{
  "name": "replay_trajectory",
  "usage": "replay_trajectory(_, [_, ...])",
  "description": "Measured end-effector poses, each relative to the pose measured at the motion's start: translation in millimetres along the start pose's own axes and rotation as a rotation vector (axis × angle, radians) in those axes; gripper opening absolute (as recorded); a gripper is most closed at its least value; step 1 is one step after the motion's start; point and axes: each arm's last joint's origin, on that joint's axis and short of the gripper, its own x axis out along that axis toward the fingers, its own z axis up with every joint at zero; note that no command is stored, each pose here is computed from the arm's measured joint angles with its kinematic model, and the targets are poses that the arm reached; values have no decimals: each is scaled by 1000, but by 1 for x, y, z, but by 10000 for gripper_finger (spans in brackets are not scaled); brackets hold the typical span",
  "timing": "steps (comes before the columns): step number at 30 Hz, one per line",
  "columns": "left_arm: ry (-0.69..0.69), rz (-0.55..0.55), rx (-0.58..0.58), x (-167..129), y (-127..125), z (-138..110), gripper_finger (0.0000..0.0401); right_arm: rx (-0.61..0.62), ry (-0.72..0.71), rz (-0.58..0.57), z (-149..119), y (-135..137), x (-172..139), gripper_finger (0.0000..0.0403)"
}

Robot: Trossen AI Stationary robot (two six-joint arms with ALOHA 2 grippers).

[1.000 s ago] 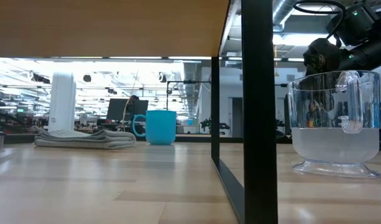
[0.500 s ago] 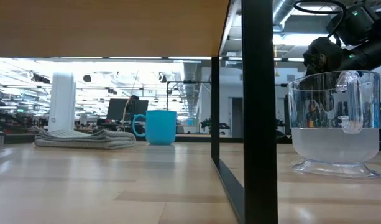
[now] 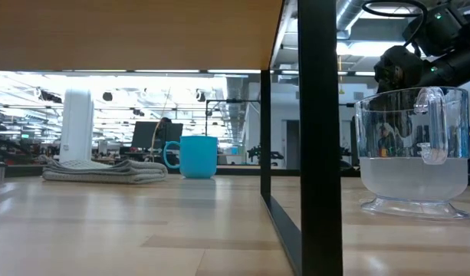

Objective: Stack small to large cups/mugs on shelf
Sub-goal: Put the blue mug on the shelf

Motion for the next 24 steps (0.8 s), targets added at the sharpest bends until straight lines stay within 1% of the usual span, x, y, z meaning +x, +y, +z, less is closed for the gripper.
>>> replay_trajectory(4, [-18, -20, 26, -11, -1, 2, 186, 0, 0, 0, 0, 0, 0, 27])
replay_trajectory(8, [-71, -53, 63, -30, -1, 5, 186, 0, 0, 0, 0, 0, 0, 27])
replay_trajectory(12, [-169, 35, 116, -51, 7, 6, 186, 0, 0, 0, 0, 0, 0, 27])
replay_trajectory(14, [-244, 99, 150, -60, 11, 8, 186, 1, -1, 0, 0, 0, 0, 27])
replay_trajectory(17, [-348, 151, 236, -70, 15, 11, 186, 1, -1, 0, 0, 0, 0, 27])
replay_trajectory(19, [-412, 194, 249, -79, 22, 15, 186, 1, -1, 1, 0, 0, 0, 27])
replay_trajectory(24, [-459, 270, 283, -94, 49, 35, 186, 1, -1, 1, 0, 0, 0, 27])
